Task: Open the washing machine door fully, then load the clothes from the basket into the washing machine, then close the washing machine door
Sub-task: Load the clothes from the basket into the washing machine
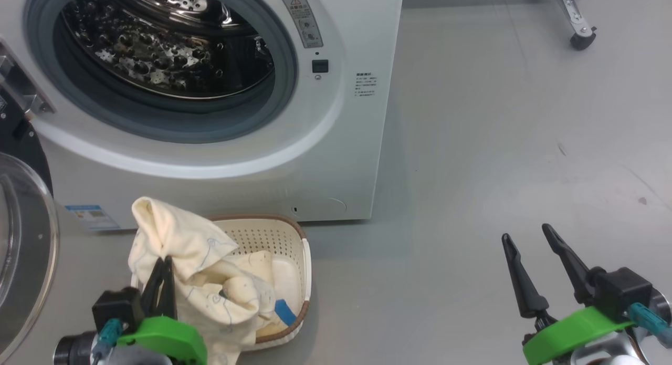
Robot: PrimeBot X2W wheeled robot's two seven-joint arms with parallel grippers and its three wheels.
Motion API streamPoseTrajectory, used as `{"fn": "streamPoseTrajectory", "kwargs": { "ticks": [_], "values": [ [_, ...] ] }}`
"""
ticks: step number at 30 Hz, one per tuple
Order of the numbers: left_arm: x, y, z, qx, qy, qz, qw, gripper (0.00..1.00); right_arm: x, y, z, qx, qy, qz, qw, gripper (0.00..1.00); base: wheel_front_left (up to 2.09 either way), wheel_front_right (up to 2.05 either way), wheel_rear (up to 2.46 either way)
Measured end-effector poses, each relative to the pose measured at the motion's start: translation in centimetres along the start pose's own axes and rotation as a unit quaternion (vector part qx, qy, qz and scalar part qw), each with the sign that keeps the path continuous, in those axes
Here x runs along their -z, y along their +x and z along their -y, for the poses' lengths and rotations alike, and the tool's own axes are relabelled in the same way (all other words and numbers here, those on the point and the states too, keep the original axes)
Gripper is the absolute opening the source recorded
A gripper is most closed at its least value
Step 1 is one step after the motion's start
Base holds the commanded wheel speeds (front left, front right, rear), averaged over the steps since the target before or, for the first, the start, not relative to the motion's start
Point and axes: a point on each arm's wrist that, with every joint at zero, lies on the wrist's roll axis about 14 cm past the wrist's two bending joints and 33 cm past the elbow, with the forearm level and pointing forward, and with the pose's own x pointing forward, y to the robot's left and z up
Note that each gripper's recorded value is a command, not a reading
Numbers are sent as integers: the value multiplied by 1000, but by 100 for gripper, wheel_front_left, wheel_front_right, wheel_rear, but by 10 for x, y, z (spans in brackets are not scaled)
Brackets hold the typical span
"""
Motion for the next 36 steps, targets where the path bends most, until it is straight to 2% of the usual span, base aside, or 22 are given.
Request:
{"fn": "streamPoseTrajectory", "kwargs": {
  "ticks": [13, 26, 36],
  "values": [
    [2, 71, -6, 13, -18, -18, 1000, 0, 14, 19, 0, 1, 7, -13, 1000, 100, 0, 0, 0],
    [5, 183, -13, 38, -12, -64, 997, 0, 40, 46, 17, 24, 17, -33, 999, 100, 0, 0, 0],
    [4, 265, -22, 49, -3, -99, 994, 0, 76, 67, 24, 31, 27, -72, 997, 100, 0, 0, 0]
  ]
}}
